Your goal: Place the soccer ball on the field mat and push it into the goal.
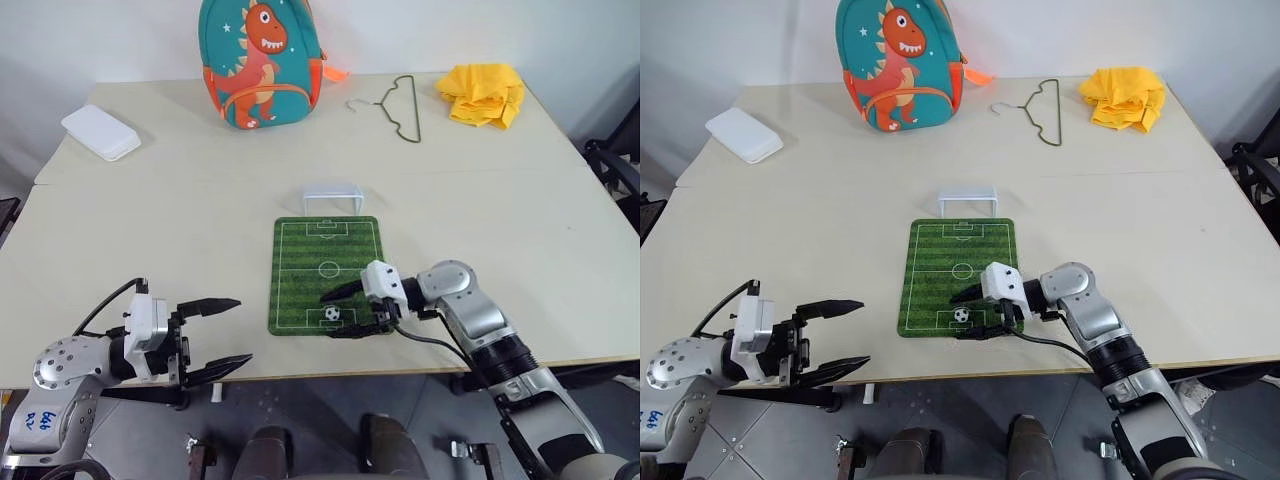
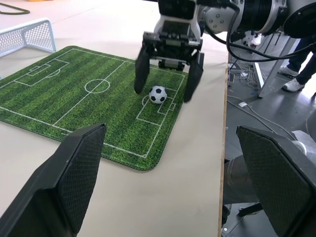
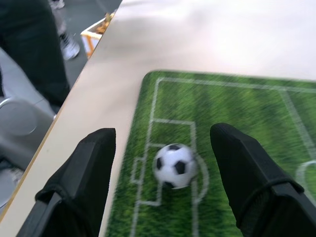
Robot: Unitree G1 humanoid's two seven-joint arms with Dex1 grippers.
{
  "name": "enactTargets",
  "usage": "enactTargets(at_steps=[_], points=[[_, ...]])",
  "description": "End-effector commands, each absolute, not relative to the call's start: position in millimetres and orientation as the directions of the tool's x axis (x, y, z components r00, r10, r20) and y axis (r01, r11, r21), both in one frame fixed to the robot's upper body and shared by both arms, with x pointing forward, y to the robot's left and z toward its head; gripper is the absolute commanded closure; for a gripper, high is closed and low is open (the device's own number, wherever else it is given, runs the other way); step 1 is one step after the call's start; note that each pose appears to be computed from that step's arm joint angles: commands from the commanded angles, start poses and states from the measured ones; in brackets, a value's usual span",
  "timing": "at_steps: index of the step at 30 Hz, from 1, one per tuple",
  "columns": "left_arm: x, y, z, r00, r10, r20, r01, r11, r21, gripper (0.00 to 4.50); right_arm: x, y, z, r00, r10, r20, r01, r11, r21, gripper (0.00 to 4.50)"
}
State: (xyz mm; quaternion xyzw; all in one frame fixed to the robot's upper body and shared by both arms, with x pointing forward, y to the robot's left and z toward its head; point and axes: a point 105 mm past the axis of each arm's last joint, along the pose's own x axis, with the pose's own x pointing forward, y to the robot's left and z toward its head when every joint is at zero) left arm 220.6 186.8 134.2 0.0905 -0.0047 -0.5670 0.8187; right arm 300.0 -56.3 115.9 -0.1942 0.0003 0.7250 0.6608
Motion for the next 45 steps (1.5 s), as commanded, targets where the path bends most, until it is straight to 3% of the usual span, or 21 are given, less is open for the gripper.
enactTargets(at_steps=[1, 7, 8, 10, 17, 18, 22, 26, 45], points=[[219, 187, 143, 0.345, -0.935, -0.084, 0.928, 0.326, 0.183, 0.0, 300, -59, 147, -0.042, 0.979, -0.199, -0.928, -0.112, -0.357, 1.26], [222, 191, 146, 0.362, -0.93, -0.07, 0.918, 0.342, 0.202, 0.0, 282, -86, 163, -0.042, 0.98, -0.197, -0.935, -0.108, -0.337, 1.26], [222, 192, 146, 0.363, -0.929, -0.069, 0.917, 0.343, 0.204, 0.0, 279, -91, 162, -0.036, 0.978, -0.206, -0.942, -0.102, -0.321, 1.43], [222, 194, 146, 0.361, -0.93, -0.073, 0.917, 0.34, 0.208, 0.0, 269, -102, 156, -0.03, 0.97, -0.243, -0.951, -0.103, -0.293, 1.85], [223, 195, 142, 0.347, -0.935, -0.08, 0.923, 0.325, 0.204, 0.0, 242, -99, 121, -0.029, 0.954, -0.3, -0.962, -0.108, -0.25, 4.31], [223, 195, 142, 0.345, -0.935, -0.08, 0.924, 0.324, 0.202, 0.0, 239, -97, 118, -0.028, 0.953, -0.301, -0.963, -0.107, -0.248, 4.49], [221, 195, 142, 0.338, -0.937, -0.082, 0.928, 0.318, 0.193, 0.0, 226, -85, 102, -0.049, 0.955, -0.293, -0.968, -0.118, -0.223, 4.49], [221, 194, 142, 0.334, -0.939, -0.084, 0.93, 0.314, 0.19, 0.0, 228, -70, 99, -0.03, 0.963, -0.267, -0.97, -0.093, -0.226, 4.49], [224, 190, 145, 0.344, -0.936, -0.075, 0.925, 0.324, 0.197, 0.0, 287, -40, 100, 0.118, 0.963, -0.244, -0.957, 0.045, -0.286, 4.49]])
